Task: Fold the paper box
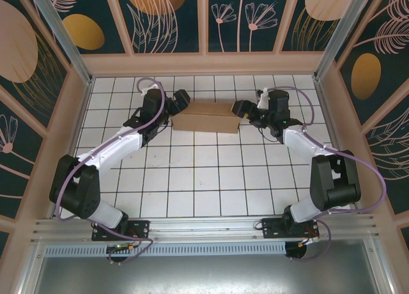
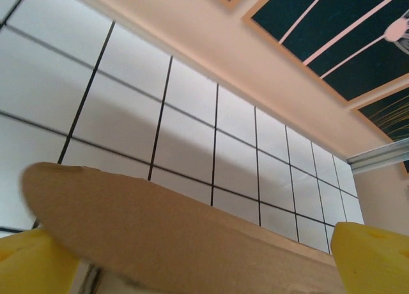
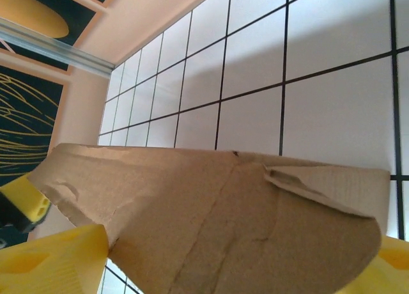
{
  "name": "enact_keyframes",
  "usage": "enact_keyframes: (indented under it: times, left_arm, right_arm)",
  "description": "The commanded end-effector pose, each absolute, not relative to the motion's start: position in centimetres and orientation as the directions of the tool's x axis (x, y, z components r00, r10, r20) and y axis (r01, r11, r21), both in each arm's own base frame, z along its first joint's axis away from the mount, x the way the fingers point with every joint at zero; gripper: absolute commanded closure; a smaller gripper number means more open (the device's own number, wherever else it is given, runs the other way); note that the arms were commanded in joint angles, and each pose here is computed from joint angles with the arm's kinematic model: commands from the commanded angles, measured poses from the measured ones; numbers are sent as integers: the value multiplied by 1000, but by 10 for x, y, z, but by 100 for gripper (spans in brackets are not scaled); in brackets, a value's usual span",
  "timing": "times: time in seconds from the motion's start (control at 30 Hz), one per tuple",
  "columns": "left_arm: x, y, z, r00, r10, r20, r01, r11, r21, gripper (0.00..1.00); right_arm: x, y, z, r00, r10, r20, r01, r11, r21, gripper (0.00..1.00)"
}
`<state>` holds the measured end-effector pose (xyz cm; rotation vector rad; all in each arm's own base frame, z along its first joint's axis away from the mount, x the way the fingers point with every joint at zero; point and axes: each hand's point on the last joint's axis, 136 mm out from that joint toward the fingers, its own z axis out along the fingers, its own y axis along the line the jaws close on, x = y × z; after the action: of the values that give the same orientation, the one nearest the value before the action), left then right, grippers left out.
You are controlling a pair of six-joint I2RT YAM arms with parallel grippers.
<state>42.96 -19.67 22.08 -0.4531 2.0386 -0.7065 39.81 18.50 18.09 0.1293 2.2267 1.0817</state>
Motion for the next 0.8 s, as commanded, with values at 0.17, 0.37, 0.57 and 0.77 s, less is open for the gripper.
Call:
enact_keyframes:
  times: [0.17, 0.37, 0.57, 0.77]
  left_arm:
    - [423, -171, 257, -444, -469, -764, -15, 856, -517, 1]
    - [424, -168, 268, -420, -429, -800, 6, 880, -475, 1]
    - [418, -175, 302, -318, -149, -936, 212, 951, -223, 1]
    - [405, -190, 331, 37, 266, -963, 406, 877, 258, 6]
  right_arm:
    - [397, 163, 226, -689, 354, -632, -252, 701, 667, 14]
    - [397, 159, 237, -675, 332, -659, -262, 727, 635, 16]
    - [394, 137, 270, -552, 249, -795, -294, 835, 465, 29]
    - [373, 154, 324, -286, 31, -958, -559, 806, 193, 35]
